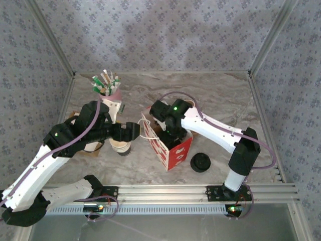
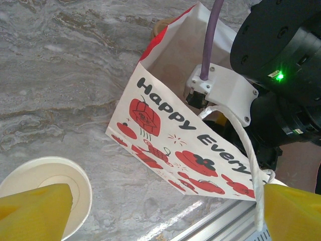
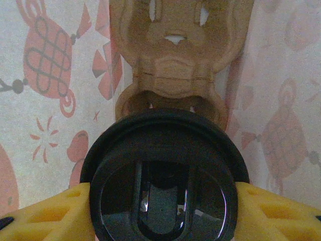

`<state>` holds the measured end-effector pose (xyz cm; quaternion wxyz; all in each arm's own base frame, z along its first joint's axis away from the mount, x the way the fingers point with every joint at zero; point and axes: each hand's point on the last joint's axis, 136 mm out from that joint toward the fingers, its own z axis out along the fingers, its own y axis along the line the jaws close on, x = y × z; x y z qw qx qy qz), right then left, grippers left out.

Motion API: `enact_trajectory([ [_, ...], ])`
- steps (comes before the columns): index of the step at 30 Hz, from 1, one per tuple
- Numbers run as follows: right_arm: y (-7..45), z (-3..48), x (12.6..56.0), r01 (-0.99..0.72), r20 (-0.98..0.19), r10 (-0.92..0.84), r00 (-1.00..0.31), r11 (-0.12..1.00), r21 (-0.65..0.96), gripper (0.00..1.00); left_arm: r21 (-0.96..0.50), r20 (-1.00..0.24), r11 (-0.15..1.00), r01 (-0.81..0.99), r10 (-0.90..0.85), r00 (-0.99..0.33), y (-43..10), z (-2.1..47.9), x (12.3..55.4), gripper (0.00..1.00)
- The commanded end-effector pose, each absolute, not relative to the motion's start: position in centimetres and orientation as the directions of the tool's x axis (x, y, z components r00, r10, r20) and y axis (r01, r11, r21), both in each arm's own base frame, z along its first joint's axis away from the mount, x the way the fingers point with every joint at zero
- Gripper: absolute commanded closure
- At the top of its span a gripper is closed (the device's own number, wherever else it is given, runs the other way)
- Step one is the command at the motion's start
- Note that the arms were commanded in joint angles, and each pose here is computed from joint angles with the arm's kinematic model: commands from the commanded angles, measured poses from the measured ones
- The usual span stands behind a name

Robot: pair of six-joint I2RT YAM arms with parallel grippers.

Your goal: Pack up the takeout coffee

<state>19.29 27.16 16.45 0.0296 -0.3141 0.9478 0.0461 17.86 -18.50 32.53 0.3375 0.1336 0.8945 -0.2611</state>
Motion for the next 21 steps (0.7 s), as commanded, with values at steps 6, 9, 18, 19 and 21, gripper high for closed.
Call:
enact_trajectory([
  [6,26.84,16.34,18.92,-0.608,-0.084,-0.603,-0.793,0.79,0.075,0.39,-0.365,-0.685,0.828,0.425,0.07,-0.725,-18.78,32.4,18.16,0.04],
  [9,26.86,16.25,18.91,-0.61,-0.083,-0.605,-0.792,0.789,0.076,0.39,-0.364,-0.685,0.828,0.426,0.071,-0.725,-18.79,32.38,18.15,0.04],
  [18,26.75,15.89,18.83,-0.608,-0.074,-0.604,-0.794,0.79,0.076,0.39,-0.366,-0.685,0.828,0.425,0.07,-0.725,-18.82,32.43,18.21,0.04],
  [19,26.74,15.83,18.82,-0.608,-0.073,-0.603,-0.794,0.79,0.076,0.39,-0.366,-0.685,0.827,0.426,0.071,-0.725,-18.85,32.42,18.19,0.04],
  [21,26.76,15.67,18.8,-0.607,-0.068,-0.603,-0.795,0.791,0.08,0.39,-0.366,-0.686,0.827,0.427,0.069,-0.724,-18.85,32.49,18.21,0.04],
])
